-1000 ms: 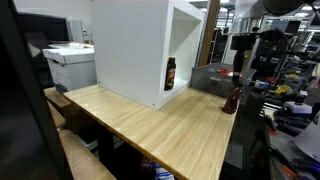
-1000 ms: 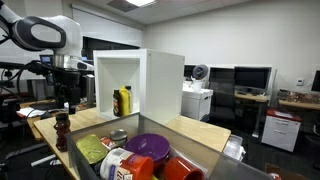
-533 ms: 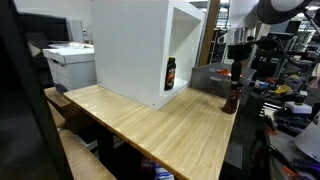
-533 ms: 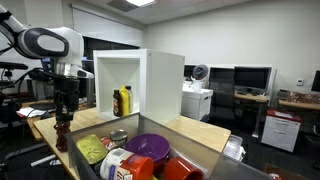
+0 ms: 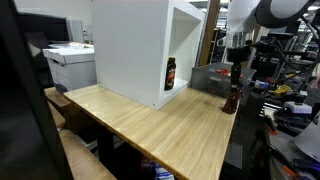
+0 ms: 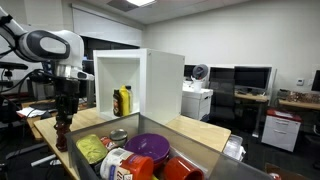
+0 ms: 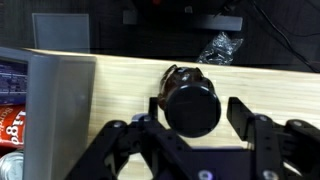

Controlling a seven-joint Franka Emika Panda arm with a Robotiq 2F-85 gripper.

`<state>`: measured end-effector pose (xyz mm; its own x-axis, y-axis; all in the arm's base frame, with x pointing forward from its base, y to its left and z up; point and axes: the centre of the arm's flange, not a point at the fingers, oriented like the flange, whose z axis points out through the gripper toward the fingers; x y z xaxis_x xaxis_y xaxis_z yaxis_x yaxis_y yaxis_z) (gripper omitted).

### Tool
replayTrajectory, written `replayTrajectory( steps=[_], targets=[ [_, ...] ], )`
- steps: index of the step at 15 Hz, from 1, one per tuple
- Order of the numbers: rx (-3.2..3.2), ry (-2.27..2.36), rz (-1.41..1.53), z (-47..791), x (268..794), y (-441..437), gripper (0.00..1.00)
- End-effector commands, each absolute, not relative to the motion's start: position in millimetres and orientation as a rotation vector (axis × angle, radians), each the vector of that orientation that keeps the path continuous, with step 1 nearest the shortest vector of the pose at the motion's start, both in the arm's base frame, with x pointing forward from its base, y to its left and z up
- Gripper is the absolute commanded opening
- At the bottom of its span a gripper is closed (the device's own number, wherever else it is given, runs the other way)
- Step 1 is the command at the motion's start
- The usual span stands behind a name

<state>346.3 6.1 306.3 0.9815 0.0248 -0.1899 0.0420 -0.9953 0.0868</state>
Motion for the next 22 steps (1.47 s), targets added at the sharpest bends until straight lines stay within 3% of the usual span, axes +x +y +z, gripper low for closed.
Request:
replayTrajectory(
  steps=[1, 3, 22],
  targets=[
    [2.996, 0.024, -0.273, 289.7, 322.0, 0.6, 0.39],
    [2.992, 0.023, -0.262, 291.0, 323.0, -1.3, 0.33],
    [3.019, 0.167, -0.036, 310.8, 373.2, 17.8, 0.33]
  ],
)
